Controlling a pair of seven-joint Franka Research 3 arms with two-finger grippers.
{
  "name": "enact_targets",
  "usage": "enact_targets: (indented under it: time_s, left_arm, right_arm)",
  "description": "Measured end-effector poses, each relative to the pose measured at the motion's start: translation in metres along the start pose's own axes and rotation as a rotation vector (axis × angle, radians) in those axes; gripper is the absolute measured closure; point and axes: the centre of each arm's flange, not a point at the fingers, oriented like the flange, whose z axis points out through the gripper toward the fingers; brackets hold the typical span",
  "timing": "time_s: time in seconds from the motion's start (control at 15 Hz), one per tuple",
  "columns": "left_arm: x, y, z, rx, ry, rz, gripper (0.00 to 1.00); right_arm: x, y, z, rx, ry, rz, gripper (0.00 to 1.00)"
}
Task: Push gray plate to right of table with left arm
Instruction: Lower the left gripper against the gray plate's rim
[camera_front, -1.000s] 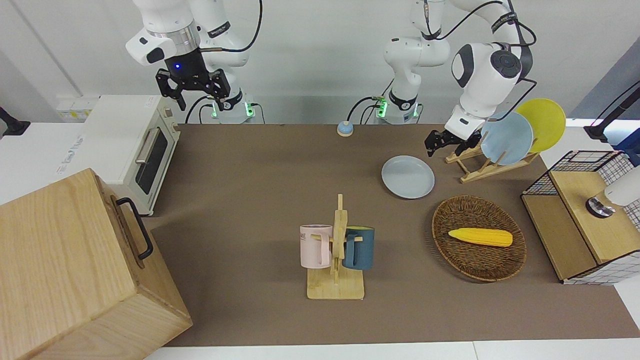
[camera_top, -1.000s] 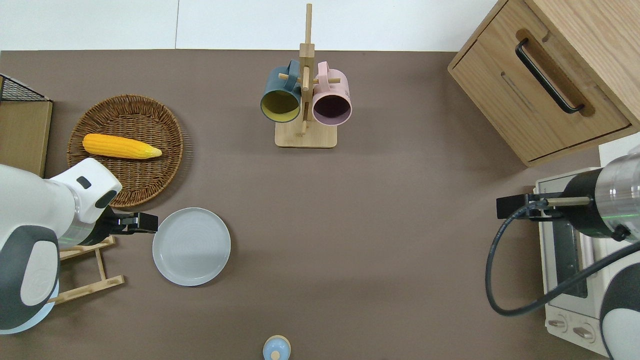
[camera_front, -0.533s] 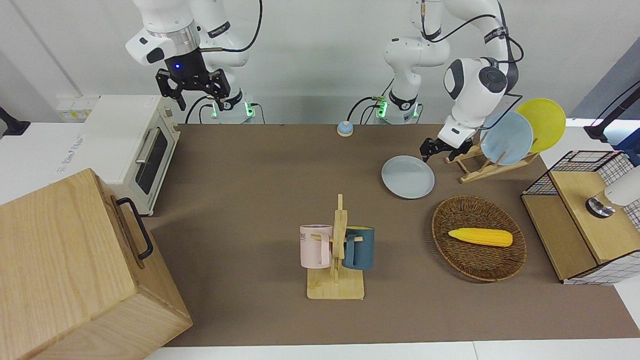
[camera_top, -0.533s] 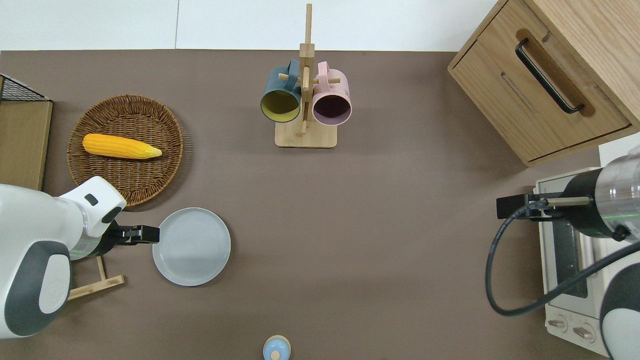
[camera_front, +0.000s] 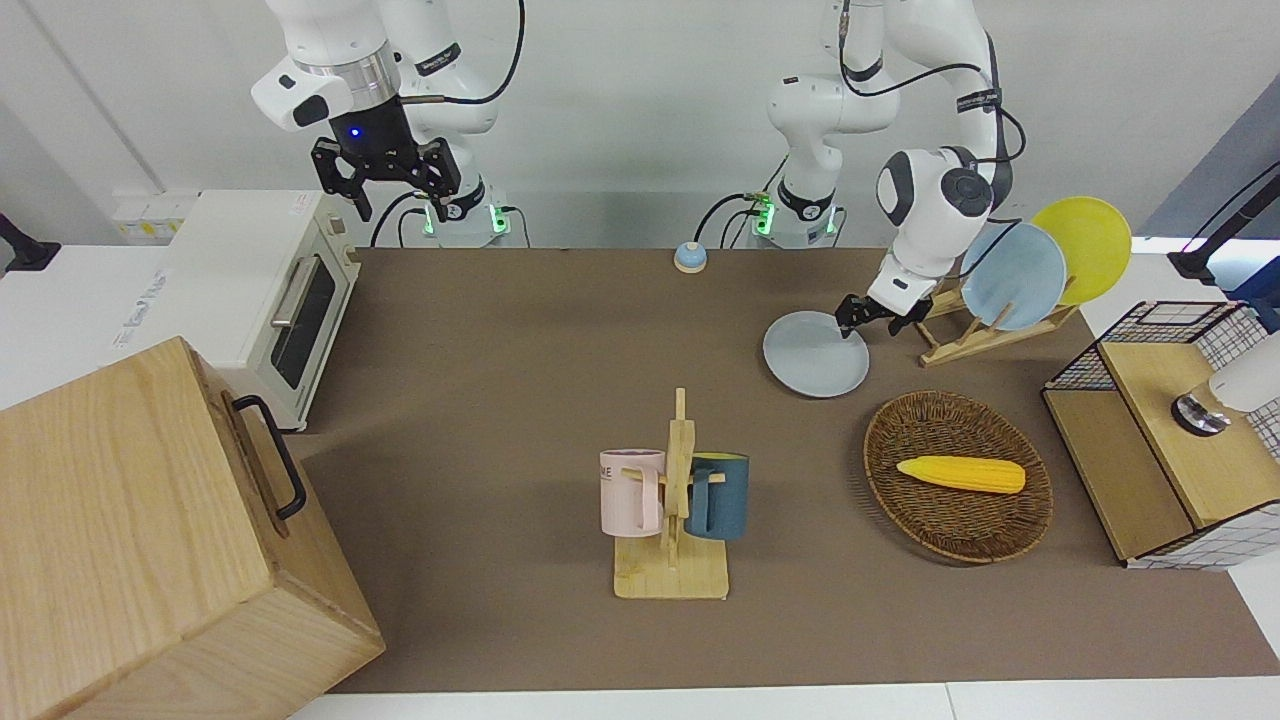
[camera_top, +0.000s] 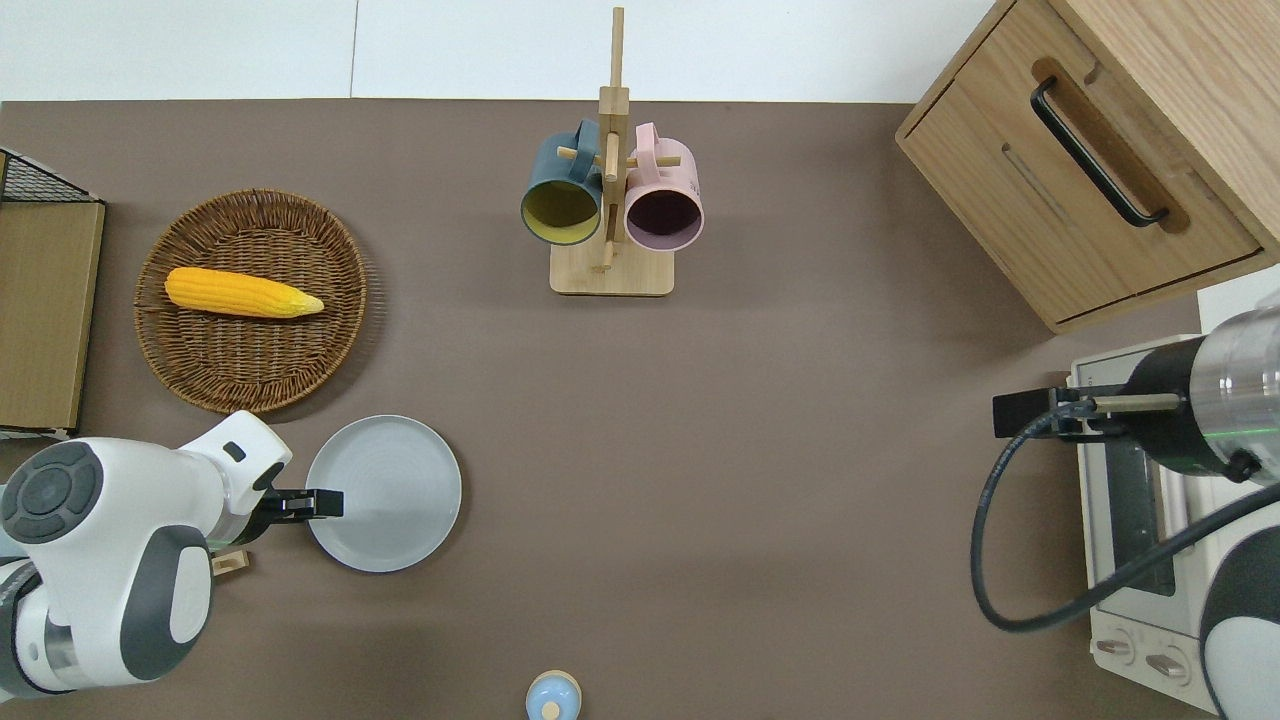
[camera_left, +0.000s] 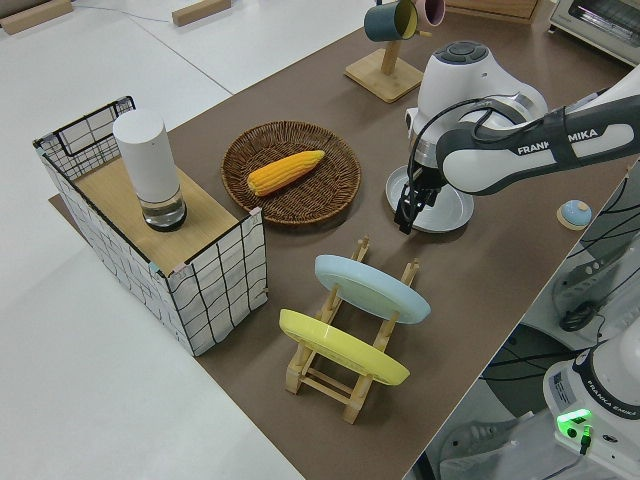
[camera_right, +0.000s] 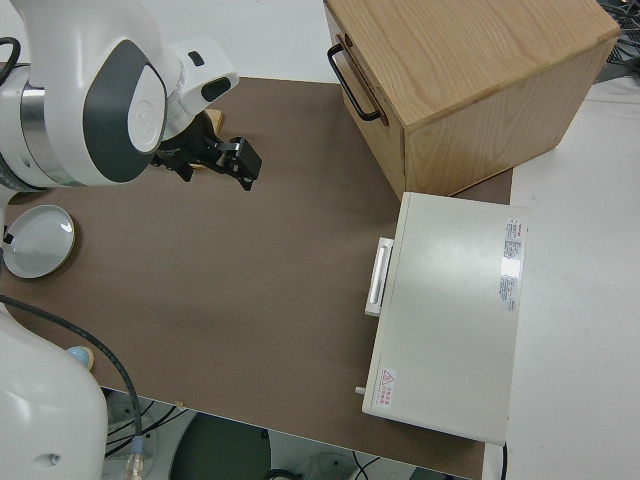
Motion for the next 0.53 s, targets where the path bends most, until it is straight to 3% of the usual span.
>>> enact_targets:
  time_s: [0.27, 0.4, 0.53]
  left_arm:
    - [-0.006, -0.001, 0.013, 0.001, -0.022, -0.001, 0.1]
    - [-0.009, -0.001, 0.018, 0.002, -0.033, 0.0, 0.31]
    - [-0.013, -0.001, 0.022, 0.002, -0.043, 0.0, 0.33]
  right_arm:
    - [0.0, 0.0, 0.0, 0.0, 0.0, 0.0, 0.0]
    - [0.0, 0.0, 0.0, 0.0, 0.0, 0.0, 0.0]
    - [0.0, 0.0, 0.0, 0.0, 0.0, 0.0, 0.0]
